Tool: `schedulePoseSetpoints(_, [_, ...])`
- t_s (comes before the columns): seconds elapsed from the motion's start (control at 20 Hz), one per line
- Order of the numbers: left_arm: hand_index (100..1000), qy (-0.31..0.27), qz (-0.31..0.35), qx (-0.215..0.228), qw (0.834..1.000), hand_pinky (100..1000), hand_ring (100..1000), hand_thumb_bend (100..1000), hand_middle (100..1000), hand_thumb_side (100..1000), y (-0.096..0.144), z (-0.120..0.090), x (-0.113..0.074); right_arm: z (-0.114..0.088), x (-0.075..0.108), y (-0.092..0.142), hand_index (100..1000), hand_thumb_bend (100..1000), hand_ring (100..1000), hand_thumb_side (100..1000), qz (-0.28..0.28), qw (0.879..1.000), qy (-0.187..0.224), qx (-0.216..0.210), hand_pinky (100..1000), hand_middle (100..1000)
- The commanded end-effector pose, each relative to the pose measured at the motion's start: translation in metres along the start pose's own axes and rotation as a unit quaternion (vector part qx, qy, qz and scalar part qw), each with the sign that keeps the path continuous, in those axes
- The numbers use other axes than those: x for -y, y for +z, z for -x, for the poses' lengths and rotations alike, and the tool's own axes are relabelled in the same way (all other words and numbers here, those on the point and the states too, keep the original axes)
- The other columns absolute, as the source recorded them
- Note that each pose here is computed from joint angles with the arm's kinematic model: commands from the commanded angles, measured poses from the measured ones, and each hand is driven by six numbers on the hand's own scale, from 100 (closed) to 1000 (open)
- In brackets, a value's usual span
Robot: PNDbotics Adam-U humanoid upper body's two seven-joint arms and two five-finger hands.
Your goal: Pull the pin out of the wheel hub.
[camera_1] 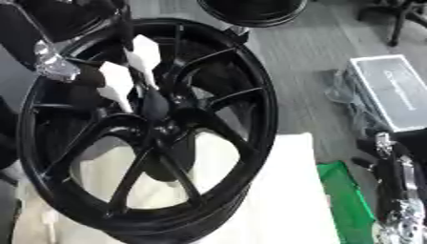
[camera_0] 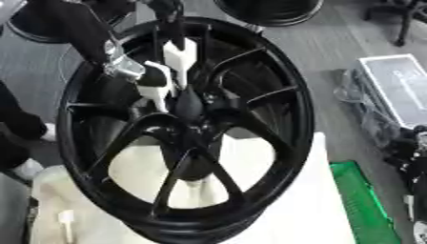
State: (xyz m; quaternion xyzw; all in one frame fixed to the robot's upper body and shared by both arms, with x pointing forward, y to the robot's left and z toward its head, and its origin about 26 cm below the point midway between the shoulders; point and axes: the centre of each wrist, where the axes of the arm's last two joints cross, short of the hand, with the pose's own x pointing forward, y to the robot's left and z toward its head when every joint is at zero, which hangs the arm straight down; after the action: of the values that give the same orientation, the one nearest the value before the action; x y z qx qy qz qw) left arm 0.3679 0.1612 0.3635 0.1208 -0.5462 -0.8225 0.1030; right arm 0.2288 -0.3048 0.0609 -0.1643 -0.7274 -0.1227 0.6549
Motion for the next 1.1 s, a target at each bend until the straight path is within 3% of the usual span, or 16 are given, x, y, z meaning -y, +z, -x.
schedulePoseSetpoints(0.05, [781,-0.045,0.026,0.005,0.999,779,730,400,638,741,0.016,0.000,-0.008,-0.004,0.003,-0.002,756,100,779,816,0.001,1.000,0.005,0.007,651,610])
schedulePoseSetpoints(0.4, [790,-0.041,0.023,-0.004,0.999,777,727,400,636,729,0.026,-0.001,-0.006,-0.004,0.003,-0.002,756,100,779,818,0.002,1.000,0.004,0.005,652,610])
schedulePoseSetpoints(0.7, [820,-0.030,0.033,-0.024,0.999,767,731,379,669,662,0.031,0.004,0.004,-0.004,0.003,-0.002,756,100,780,817,0.003,1.000,0.003,0.005,652,611])
schedulePoseSetpoints(1.1, [839,-0.018,0.041,-0.040,0.998,754,725,370,670,660,0.034,0.005,0.012,-0.004,0.003,-0.002,756,100,780,818,0.002,1.000,0.001,0.005,652,612])
